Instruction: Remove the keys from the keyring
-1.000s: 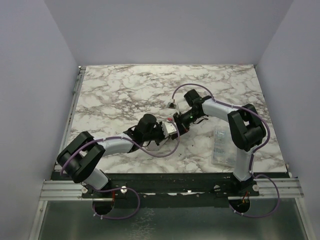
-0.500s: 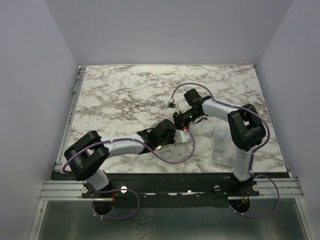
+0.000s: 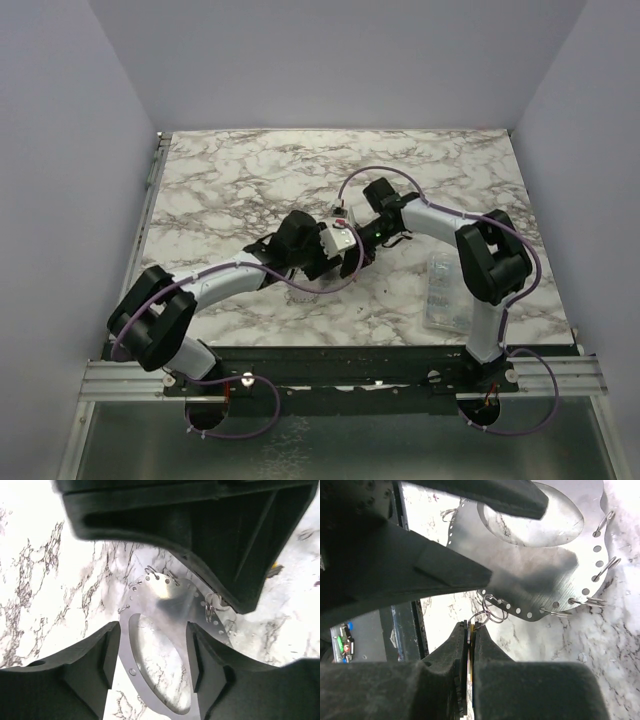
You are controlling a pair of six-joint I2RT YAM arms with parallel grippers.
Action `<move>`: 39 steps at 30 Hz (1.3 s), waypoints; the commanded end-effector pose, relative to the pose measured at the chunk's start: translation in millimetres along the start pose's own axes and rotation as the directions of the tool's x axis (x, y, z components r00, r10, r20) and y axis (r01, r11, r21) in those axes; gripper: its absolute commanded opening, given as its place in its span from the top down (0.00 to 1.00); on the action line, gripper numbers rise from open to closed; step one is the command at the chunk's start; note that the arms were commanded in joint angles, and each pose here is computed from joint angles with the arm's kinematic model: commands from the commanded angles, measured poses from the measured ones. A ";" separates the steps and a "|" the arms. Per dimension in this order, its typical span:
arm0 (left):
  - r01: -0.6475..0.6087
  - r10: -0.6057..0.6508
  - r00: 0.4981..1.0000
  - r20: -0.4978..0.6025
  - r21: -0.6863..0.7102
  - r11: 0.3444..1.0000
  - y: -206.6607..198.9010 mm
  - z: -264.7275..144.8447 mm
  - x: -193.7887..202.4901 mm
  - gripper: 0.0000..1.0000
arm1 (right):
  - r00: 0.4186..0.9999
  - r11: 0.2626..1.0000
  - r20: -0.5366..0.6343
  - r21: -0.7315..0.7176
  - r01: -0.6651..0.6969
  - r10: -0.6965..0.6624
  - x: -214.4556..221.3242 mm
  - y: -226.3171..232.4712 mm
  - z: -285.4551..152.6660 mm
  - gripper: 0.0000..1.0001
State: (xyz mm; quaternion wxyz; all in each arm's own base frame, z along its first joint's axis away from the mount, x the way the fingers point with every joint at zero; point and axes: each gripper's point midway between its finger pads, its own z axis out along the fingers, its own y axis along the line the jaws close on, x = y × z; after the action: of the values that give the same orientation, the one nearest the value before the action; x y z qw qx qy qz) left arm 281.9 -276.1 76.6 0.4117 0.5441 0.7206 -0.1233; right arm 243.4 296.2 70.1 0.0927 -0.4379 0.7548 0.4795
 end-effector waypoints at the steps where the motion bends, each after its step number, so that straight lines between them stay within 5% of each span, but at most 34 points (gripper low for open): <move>1: 0.172 -0.194 0.975 0.112 0.181 0.968 -4.7 -25.1 -23.0 0.37 | 0.994 0.991 0.004 0.078 0.108 -0.109 -22.6 1.7 -15.0 0.99; 9: 0.329 -0.360 0.927 0.108 0.233 0.915 53.3 -97.1 -21.9 0.32 | 0.970 0.960 -0.111 0.157 0.230 -0.215 -32.5 1.3 -41.3 0.99; 20: 0.286 -0.275 0.943 0.191 -0.032 0.958 109.0 -175.9 -24.6 0.11 | 0.840 0.802 -0.293 0.274 0.531 -0.457 -61.2 6.3 -96.2 0.99; 30: 0.323 -0.295 0.919 0.264 -0.073 0.944 123.7 -192.2 -43.0 0.05 | 0.600 0.537 -0.442 0.274 0.798 -0.667 -87.7 33.6 -125.9 0.99; 39: 0.257 -0.235 0.942 0.238 -0.065 0.964 120.7 -201.6 -47.0 0.01 | 0.312 0.247 -0.554 0.191 0.950 -0.772 -101.8 56.5 -136.4 0.99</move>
State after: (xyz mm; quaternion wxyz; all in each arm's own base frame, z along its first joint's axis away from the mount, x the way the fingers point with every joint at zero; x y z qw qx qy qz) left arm 308.1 -137.8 257.7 0.4993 0.3876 0.7476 -0.2038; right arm 298.3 257.9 213.2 0.2881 -0.7846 0.5374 0.1117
